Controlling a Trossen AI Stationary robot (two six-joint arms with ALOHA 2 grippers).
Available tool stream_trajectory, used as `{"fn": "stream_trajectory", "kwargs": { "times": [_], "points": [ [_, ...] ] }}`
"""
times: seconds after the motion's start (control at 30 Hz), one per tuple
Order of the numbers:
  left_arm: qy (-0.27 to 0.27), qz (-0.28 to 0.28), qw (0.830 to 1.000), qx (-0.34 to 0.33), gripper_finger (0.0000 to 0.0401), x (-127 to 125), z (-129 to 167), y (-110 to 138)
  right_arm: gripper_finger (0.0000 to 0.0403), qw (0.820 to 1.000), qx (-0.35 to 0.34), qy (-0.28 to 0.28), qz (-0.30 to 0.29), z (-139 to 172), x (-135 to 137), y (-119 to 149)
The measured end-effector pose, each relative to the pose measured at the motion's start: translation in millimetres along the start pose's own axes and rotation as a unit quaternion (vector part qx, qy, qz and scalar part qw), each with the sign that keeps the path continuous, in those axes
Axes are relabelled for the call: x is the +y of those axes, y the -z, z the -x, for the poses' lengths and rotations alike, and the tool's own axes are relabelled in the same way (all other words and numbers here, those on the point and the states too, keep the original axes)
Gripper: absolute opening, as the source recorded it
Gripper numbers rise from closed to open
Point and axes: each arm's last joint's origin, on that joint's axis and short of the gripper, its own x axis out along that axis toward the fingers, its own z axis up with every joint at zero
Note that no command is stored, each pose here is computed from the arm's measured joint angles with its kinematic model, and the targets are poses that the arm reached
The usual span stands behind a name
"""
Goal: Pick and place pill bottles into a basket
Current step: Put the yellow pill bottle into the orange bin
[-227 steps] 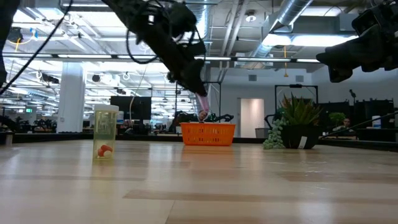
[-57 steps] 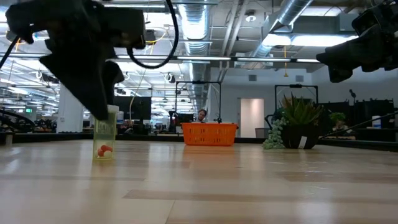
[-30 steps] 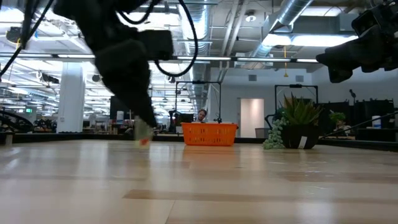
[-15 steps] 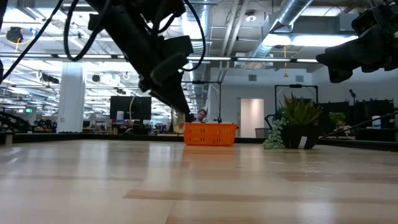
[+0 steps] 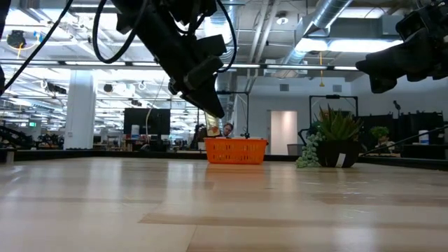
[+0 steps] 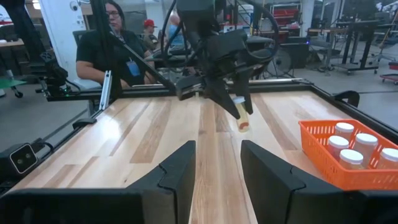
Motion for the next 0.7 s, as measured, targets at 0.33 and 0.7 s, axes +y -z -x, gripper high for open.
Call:
{"fn": "stream_trajectory", "kwargs": {
  "times": [0.33,0.7],
  "points": [
    [-0.001,-0.006,1.000,0.001,0.0091,2,-1,0,0.0121,1.000,0.000,0.000,0.000,0,0,0],
    [-0.019,0.007,0.999,-0.032,0.0091,33,16,-19,0.0121,1.000,0.000,0.000,0.000,0,0,0]
  ]
}}
